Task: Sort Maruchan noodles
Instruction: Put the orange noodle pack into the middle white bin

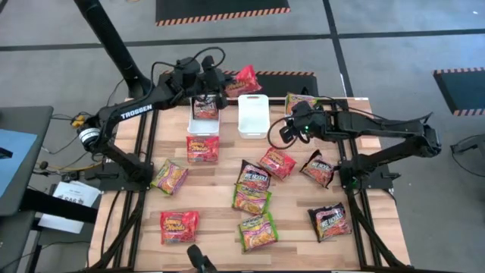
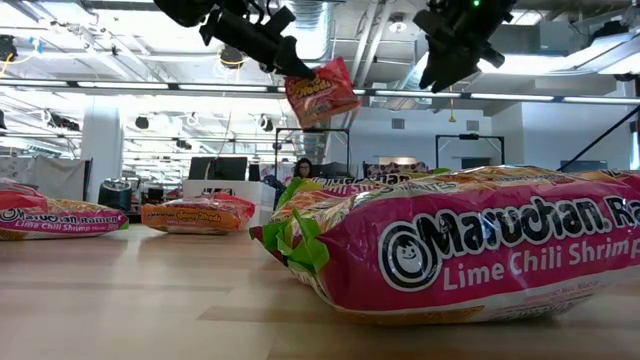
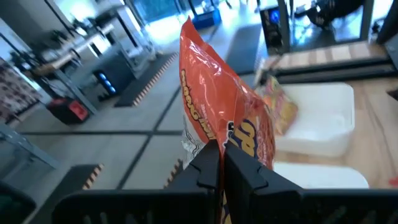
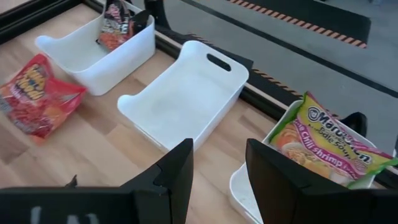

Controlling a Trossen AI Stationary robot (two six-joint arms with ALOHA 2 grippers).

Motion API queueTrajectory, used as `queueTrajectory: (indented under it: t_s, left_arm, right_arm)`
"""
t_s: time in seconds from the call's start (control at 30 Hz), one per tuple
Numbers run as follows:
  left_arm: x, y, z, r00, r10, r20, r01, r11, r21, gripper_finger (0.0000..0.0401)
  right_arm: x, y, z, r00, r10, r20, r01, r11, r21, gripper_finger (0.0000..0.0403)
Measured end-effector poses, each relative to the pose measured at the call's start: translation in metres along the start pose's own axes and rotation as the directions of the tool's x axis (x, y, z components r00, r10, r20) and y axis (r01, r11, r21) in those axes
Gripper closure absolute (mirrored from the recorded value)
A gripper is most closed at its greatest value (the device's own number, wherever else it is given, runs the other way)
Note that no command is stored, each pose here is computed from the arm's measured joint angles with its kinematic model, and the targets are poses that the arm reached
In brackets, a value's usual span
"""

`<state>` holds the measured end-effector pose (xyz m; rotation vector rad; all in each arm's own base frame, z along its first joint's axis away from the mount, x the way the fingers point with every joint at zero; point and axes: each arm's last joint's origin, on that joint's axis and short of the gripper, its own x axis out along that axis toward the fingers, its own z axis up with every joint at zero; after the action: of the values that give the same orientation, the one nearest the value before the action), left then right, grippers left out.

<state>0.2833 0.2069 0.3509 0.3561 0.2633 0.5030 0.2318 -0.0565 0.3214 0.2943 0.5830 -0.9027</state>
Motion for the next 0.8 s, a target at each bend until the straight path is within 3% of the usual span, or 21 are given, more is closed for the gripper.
queueTrajectory:
  t_s: [0.4,0.63,0.8]
  left_arm:
    - [0.0,0.003,0.0,1.0,0.006,0.011,-0.006,1.0,-0.01,0.0401]
    - [0.0,0.002,-0.001,1.0,0.0,-0.004,0.0,0.999,-0.035,0.0401]
    - [0.0,0.002,-0.003,1.0,-0.006,-0.016,0.005,0.999,-0.036,0.0401]
  right_arm:
    - [0.004,-0.004,0.007,0.999,-0.007,0.033,0.007,1.0,0.007,0.0232]
    - [0.007,-0.004,0.032,0.975,0.091,0.203,-0.092,0.996,-0.004,0.0232]
    - [0.015,-0.018,0.049,0.945,0.182,0.271,-0.168,0.983,-0.075,0.0232]
